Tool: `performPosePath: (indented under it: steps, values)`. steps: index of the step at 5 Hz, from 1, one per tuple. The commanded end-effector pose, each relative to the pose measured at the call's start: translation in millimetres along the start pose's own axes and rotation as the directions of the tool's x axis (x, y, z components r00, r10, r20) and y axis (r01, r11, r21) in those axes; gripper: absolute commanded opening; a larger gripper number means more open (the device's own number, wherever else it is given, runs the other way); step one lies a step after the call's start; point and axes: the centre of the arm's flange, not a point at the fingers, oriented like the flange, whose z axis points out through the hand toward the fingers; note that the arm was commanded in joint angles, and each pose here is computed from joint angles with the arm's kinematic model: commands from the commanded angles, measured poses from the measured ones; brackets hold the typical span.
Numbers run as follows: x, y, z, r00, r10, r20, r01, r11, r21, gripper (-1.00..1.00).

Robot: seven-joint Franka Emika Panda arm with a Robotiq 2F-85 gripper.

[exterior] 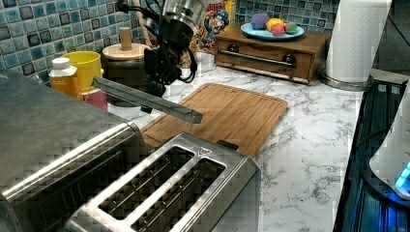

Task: Close the oven.

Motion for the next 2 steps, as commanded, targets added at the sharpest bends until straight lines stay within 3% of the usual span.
performPosePath:
  steps: [1, 2]
  values:
    - [5, -237, 24, 0.982, -0.191, 0.004, 0.184, 0.942, -0.281, -1.0]
    - [7, -265, 3, 0.979, -0.196, -0.053, 0.156, 0.894, -0.419, -1.0]
